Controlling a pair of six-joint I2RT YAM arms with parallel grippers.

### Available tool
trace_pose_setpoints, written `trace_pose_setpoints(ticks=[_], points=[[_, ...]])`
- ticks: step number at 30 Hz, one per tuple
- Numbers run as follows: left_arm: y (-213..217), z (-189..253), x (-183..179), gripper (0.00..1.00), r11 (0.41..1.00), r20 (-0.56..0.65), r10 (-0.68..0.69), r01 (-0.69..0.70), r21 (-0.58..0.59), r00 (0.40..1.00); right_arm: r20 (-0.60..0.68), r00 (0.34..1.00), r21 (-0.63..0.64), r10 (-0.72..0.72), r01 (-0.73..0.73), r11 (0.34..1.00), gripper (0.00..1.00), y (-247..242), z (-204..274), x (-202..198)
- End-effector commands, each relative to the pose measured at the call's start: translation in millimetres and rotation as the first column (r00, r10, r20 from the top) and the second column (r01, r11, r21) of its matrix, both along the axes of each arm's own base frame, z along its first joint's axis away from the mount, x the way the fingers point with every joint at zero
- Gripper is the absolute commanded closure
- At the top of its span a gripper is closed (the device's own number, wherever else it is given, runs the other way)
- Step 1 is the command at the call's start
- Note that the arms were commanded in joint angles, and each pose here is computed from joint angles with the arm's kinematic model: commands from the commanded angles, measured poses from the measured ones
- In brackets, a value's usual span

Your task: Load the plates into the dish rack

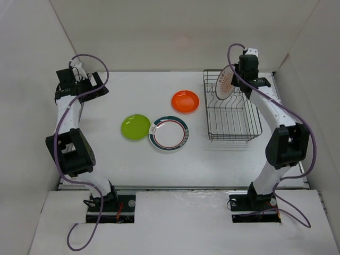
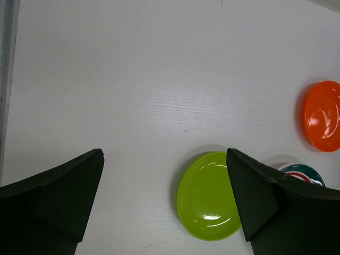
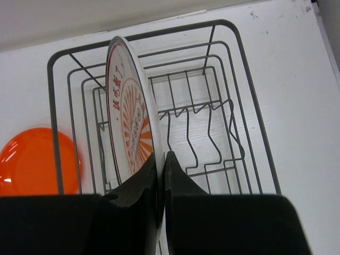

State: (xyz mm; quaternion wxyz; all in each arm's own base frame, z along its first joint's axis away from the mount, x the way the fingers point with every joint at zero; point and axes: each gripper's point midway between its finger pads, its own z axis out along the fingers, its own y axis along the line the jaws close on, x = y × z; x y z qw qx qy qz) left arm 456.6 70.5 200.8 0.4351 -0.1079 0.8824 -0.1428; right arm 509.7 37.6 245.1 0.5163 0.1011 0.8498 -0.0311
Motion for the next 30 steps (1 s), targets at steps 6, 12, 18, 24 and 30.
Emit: trace_pose_setpoints(ticks=[6, 12, 18, 24, 30], points=[[2.4, 15.8, 6.8, 0.0, 1.0, 0.036, -0.013, 0.012, 0.021, 0.999, 0.091, 0.996, 0.008, -0.003, 0.002, 1.0, 1.0, 0.1, 25.5, 16.0], [1.9, 14.3, 5.3, 0.0, 1.0, 0.027, -0.013, 0.012, 0.018, 1.0, 0.06, 0.998, 0.002, 0.006, -0.006, 1.0, 1.0, 5.0, 9.6, 18.0], [2.7, 18.0, 6.6, 0.0, 0.999, 0.037, -0.018, 0.017, 0.029, 0.999, 0.021, 1.0, -0.025, -0.012, 0.012, 1.0, 1.0, 9.4, -8.0, 21.0], [1.5, 14.3, 7.5, 0.0, 0.999, 0.031, -0.025, 0.025, 0.02, 0.999, 0.003, 1.0, -0.039, -0.007, 0.008, 0.999, 0.94, 18.3, -16.0, 24.2], [1.9, 4.6, 7.6, 0.0, 0.999, 0.006, -0.03, 0.03, 0.019, 1.0, -0.02, 0.999, -0.073, -0.032, 0.031, 0.997, 0.83, 22.0, -22.9, 26.1]])
